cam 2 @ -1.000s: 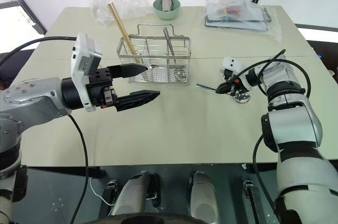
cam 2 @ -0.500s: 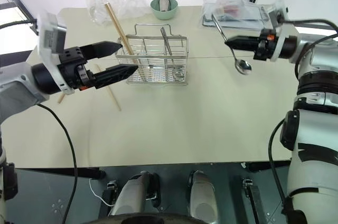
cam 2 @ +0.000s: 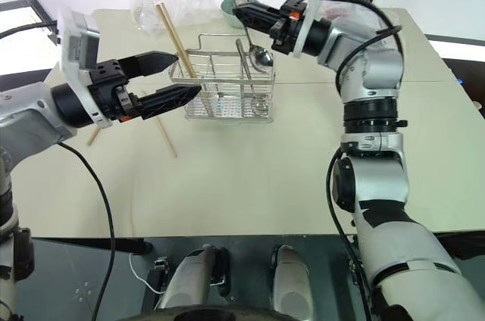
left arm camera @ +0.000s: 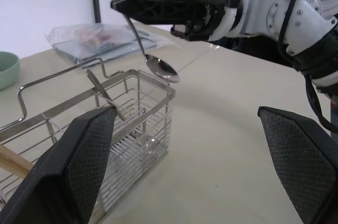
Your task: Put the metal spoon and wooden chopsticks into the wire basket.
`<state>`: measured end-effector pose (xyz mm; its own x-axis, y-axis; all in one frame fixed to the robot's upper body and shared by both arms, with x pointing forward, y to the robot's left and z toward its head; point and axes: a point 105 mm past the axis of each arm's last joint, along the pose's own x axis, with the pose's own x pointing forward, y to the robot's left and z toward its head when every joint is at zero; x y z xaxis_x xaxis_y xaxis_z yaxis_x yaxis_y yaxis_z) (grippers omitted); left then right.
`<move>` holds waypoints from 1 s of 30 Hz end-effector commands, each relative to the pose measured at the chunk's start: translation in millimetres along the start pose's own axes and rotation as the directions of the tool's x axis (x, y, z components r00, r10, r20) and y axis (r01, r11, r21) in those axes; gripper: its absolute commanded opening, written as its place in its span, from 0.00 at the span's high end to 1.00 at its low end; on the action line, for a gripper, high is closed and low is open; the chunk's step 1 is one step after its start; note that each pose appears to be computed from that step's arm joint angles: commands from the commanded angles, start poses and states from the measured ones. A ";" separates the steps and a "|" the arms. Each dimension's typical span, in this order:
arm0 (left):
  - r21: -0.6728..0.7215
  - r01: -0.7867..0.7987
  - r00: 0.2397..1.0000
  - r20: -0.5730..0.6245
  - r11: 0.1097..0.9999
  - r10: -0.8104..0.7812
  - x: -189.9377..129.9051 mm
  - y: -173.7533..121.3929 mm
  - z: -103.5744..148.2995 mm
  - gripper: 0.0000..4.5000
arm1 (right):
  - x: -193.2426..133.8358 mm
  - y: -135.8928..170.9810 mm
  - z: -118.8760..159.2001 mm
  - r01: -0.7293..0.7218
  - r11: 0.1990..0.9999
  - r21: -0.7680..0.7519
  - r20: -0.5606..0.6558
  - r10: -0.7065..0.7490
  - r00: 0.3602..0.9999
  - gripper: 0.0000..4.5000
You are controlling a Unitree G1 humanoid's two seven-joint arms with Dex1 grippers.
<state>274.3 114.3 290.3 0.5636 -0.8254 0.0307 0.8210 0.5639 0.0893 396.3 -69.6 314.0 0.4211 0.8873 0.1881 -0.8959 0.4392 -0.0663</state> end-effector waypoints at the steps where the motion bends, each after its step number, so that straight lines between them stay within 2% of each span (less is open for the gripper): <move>1: 0.041 -0.017 0.999 0.048 0.999 0.015 -5.1 -3.9 11.9 0.00 | 8.0 -12.4 7.1 0.118 0.988 -0.097 0.058 -0.113 0.992 0.99; 6: 0.038 -0.037 0.998 0.051 0.999 0.035 -9.1 -6.3 10.9 0.00 | 12.4 -24.4 -5.3 0.201 0.975 -0.098 0.100 -0.192 0.976 0.99; 9: 0.038 -0.051 0.997 0.053 0.998 0.049 -10.9 -5.9 11.9 0.00 | 12.9 -25.2 -18.0 0.193 0.978 -0.079 0.072 -0.188 0.980 0.99; 12: 0.039 -0.065 0.996 0.055 0.997 0.063 -12.0 -4.7 13.1 0.00 | 10.7 -26.8 -22.6 0.198 0.980 -0.029 0.068 -0.196 0.978 0.75; 15: 0.042 -0.090 0.995 0.053 0.995 0.088 -13.9 -0.7 12.6 0.00 | 4.7 -33.1 -19.3 0.248 0.968 -0.045 0.080 -0.244 0.967 0.38; 17: 0.044 -0.127 0.991 0.052 0.991 0.125 -16.3 6.2 12.1 0.00 | -2.3 -38.3 -14.3 0.276 0.960 -0.056 0.091 -0.270 0.959 0.18; 19: 0.044 -0.168 0.985 0.056 0.985 0.165 -19.4 14.0 11.8 0.00 | -7.8 -41.7 -9.7 0.291 0.955 -0.055 0.100 -0.285 0.953 0.18; 22: 0.026 -0.332 0.942 0.070 0.943 0.329 -34.3 46.7 12.7 0.00 | -22.9 -48.6 9.8 0.312 0.949 -0.046 0.136 -0.304 0.943 0.18; 24: 0.001 -0.468 0.883 0.049 0.884 0.468 -49.9 76.3 8.5 0.00 | -32.7 -49.0 23.9 0.293 0.956 -0.019 0.162 -0.286 0.944 0.18; 26: -0.055 -0.628 0.778 -0.019 0.776 0.628 -72.8 115.8 -3.8 0.00 | -43.0 -35.2 34.8 0.173 0.985 0.002 0.155 -0.172 0.973 0.18; 27: -0.069 -0.666 0.746 -0.043 0.743 0.665 -79.3 125.9 -8.1 0.00 | -45.8 -29.3 36.8 0.130 0.992 0.006 0.147 -0.129 0.981 0.18; 30: -0.021 -0.792 0.602 -0.192 0.610 0.775 -105.3 166.7 -34.3 0.00 | -64.1 6.2 34.7 -0.086 0.996 -0.004 0.080 0.086 0.993 0.18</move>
<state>350.7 274.4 263.0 0.9846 -0.1489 -0.0918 0.1456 0.9885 -0.0419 383.6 -137.6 328.9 0.4648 0.8446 0.2657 -0.8689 0.4928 -0.0466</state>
